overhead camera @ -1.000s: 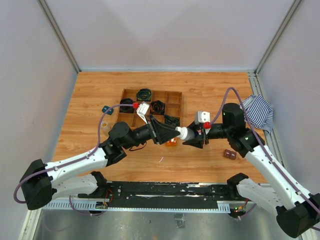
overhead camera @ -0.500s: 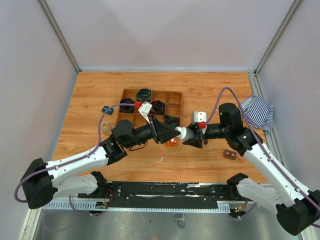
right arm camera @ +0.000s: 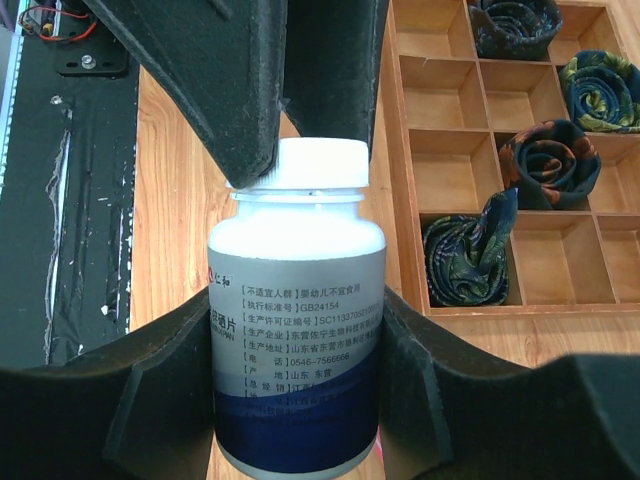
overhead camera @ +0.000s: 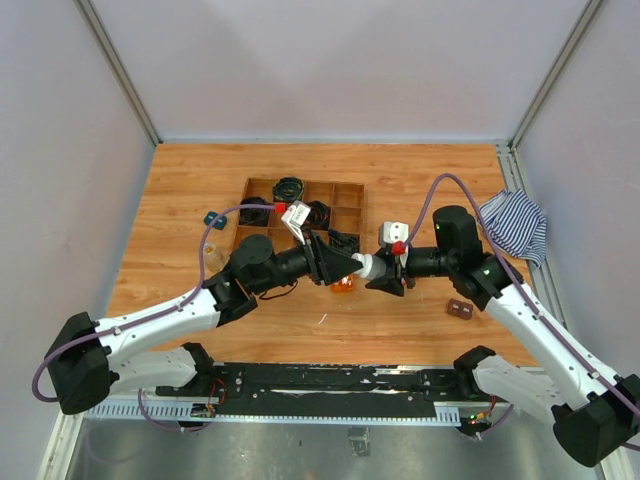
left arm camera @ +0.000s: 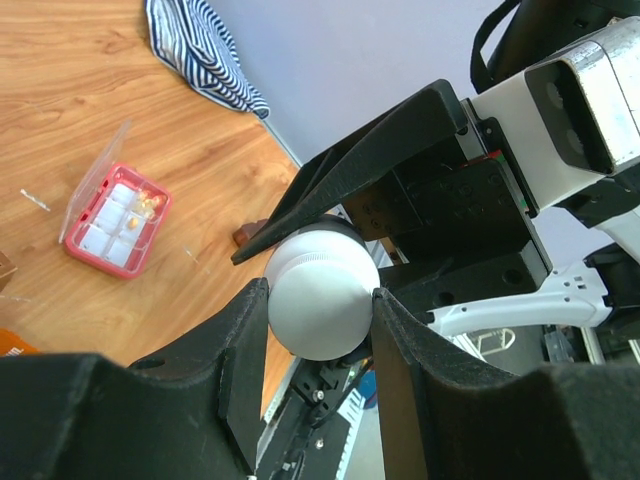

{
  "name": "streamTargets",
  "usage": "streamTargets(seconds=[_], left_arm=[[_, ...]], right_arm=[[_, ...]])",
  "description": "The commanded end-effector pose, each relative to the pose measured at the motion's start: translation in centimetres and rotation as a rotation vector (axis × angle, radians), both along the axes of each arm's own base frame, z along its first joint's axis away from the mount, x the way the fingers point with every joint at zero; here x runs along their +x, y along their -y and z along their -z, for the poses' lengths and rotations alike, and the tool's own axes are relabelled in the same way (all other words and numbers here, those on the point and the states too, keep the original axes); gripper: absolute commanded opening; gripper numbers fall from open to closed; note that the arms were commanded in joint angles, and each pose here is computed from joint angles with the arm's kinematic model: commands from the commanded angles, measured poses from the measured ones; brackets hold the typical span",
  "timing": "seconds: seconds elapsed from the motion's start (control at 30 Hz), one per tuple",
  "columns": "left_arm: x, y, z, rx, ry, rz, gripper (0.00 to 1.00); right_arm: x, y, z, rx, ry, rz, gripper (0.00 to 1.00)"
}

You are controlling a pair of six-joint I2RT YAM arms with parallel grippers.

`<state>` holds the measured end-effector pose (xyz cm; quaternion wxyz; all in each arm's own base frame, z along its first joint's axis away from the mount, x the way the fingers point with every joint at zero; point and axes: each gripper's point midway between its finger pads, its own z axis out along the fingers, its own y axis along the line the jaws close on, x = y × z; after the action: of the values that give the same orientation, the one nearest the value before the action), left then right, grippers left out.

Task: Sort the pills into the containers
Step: Screw the lid of the pill bottle onto the pill bottle.

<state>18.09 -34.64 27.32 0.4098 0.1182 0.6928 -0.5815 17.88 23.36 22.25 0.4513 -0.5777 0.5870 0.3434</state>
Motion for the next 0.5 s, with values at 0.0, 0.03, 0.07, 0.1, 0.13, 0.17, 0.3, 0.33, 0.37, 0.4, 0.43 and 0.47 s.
streamTargets(seconds=[0.0,0.03,0.07,0.1,0.13,0.17,0.3,0.33,0.37,0.4,0.43,0.47], left_arm=[[-0.8,0.8,0.1,0.018,-0.005,0.048,0.11],[-0.9,0.8,0.2,0.021,-0.005,0.052,0.11],[-1.0,0.9,0.3,0.023,-0.003,0.056,0.11],[-1.2,1.0,0.3,0.026,0.002,0.064,0.11],[-1.3,1.0,0.3,0.029,0.006,0.073,0.10],[-1.5,1.1,0.5,0.033,0.008,0.082,0.10],[-1.8,1.3,1.7,0.061,0.009,0.111,0.10],[-1.9,1.4,2.0,0.068,0.010,0.122,0.10],[-2.1,1.5,2.3,0.074,0.014,0.138,0.10],[-2.3,1.7,2.6,0.080,0.018,0.151,0.10],[-2.4,1.7,2.8,0.087,0.024,0.163,0.10],[-2.5,1.8,3.1,0.094,0.033,0.171,0.09]], right_arm=[[0.5,-1.0,-2.4,0.051,0.053,-0.003,0.01],[0.5,-1.1,-2.4,0.057,0.047,-0.004,0.01],[0.4,-1.2,-2.4,0.062,0.040,-0.007,0.01],[0.3,-1.2,-2.4,0.067,0.035,-0.010,0.01],[0.3,-1.3,-2.4,0.069,0.030,-0.013,0.01],[0.3,-1.3,-2.4,0.071,0.025,-0.015,0.01],[0.1,-1.5,-2.6,0.093,0.008,-0.018,0.01],[0.1,-1.5,-2.6,0.098,0.005,-0.018,0.01],[0.1,-1.6,-2.7,0.103,0.001,-0.019,0.01],[0.0,-1.6,-2.7,0.108,-0.008,-0.020,0.01],[0.0,-1.6,-2.7,0.114,-0.022,-0.018,0.01],[0.0,-1.6,-2.7,0.121,-0.031,-0.019,0.01]])
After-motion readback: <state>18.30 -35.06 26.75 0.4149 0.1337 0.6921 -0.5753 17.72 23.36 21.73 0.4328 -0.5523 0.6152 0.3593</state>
